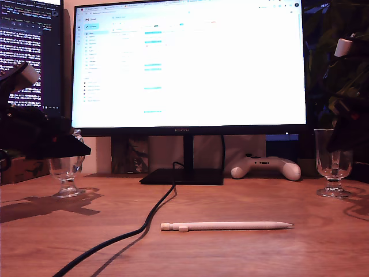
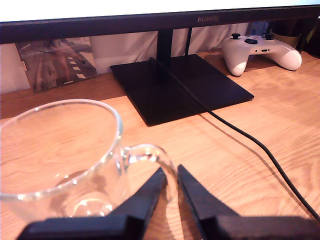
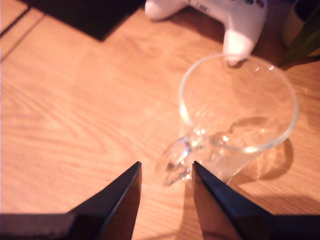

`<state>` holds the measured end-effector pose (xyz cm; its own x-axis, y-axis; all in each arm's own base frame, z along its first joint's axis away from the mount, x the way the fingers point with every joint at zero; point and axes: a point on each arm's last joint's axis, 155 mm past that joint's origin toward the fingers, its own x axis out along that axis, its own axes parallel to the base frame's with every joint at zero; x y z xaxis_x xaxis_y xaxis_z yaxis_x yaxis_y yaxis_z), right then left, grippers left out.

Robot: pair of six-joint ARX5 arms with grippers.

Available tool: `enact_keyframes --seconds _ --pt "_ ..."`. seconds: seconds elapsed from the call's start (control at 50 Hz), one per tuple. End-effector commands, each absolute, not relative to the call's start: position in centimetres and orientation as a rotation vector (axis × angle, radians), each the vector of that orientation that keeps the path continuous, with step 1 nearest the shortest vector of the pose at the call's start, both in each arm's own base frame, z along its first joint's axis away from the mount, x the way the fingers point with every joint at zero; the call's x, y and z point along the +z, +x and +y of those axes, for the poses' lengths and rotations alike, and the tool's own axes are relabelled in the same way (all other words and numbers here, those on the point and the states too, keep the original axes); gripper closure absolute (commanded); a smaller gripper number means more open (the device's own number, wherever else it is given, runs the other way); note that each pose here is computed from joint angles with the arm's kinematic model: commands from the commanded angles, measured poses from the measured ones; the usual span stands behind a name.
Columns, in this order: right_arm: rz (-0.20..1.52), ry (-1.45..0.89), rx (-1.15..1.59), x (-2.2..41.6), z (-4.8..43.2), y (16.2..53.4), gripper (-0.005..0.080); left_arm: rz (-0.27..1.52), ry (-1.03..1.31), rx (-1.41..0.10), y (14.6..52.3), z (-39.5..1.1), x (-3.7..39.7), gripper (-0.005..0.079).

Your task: Pick the small glass cups in front of you with each of your hands, and place them behind the white pen

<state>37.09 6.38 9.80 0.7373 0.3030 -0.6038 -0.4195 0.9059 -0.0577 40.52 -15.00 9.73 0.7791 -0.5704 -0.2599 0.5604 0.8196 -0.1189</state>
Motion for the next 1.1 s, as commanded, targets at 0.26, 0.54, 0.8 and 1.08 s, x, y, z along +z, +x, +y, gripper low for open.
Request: enact_keyframes --seconds 0.26,0.54,0.8,1.08 --pt "0.594 -0.177 0.421 10.6 7.1 37.8 0.0466 0.32 -0.043 -0.614 40.2 -15.1 8.8 0.076" --pt "0.595 -0.16 0.418 10.5 7.2 38.0 0.0568 0.32 -0.043 -0.614 40.2 -15.1 8.8 0.076" --pt "0.575 -0.166 0.427 10.8 7.6 38.2 0.0744 0.32 -0.043 -0.614 40.2 -15.1 8.8 0.076" --pt "0.573 -0.164 0.435 10.9 7.7 38.1 0.0765 0.318 -0.042 -0.615 40.2 -15.1 8.8 0.076"
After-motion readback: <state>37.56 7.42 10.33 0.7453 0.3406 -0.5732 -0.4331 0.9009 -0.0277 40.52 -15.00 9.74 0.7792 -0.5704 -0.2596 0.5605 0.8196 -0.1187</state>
